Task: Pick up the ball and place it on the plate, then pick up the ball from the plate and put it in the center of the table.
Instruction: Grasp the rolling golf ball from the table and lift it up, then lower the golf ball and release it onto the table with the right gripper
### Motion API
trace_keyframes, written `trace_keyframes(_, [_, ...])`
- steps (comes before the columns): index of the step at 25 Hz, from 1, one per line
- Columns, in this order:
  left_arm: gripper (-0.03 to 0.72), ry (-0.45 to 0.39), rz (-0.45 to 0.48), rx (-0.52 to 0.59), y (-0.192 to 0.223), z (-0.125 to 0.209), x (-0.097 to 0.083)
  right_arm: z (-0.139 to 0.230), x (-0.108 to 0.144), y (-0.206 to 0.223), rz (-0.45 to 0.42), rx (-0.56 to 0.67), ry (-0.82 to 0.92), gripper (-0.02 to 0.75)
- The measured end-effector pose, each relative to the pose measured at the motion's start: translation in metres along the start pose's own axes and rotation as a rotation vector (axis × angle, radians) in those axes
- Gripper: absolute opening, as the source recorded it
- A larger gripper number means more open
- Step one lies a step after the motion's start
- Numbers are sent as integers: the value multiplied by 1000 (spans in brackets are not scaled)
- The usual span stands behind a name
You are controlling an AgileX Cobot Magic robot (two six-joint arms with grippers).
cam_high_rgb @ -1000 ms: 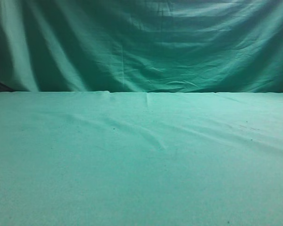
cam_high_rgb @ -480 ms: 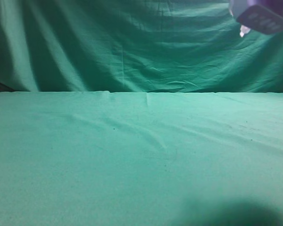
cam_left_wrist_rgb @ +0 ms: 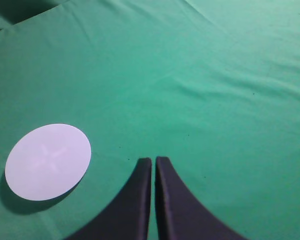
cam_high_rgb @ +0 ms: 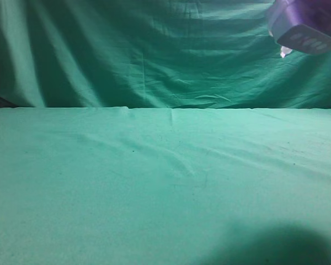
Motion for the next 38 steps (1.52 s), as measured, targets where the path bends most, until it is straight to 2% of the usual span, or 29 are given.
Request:
trace_keyframes(6, [0,-2,1,-1,0,0,0,-1,0,-1,1,-3,0,330])
trace_keyframes(10, [0,-45,18,-25,0,-4,-2,-14,-1,-14,19,-31,-22,330])
trace_keyframes(15, [0,-103,26,-101,-9,-12,-7,-55,6,-63,20,-177,-44,330])
trace_keyframes(20, [0,-119,-73,-208,-42,-15,-8,-93,14,-118,11,-368,-61,330])
trace_keyframes(25, [0,-111,-215,-178,-71,7,-6,-126,18,-145,10,-459,-74,330])
trace_keyframes(29, [0,-110,-300,-148,-82,18,-1,-158,24,-135,-19,-442,-99,330])
trace_keyframes(32, [0,-115,-311,-137,-81,20,1,-184,32,-119,-68,-418,-113,330])
trace_keyframes(38, [0,-124,-290,-95,-63,37,-4,-230,65,-88,-74,-407,-241,330])
Point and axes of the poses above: a point on each arm's last joint axis where the gripper is mounted, y pointing out along that axis toward the gripper, x along the wrist's bending axis when the last joint is at zero, z = x × y, the point moved 5 cm from there along y, pointing out along that axis toward the gripper, and after that the axes turned 12 degrees about y, right-handed, at the moved point
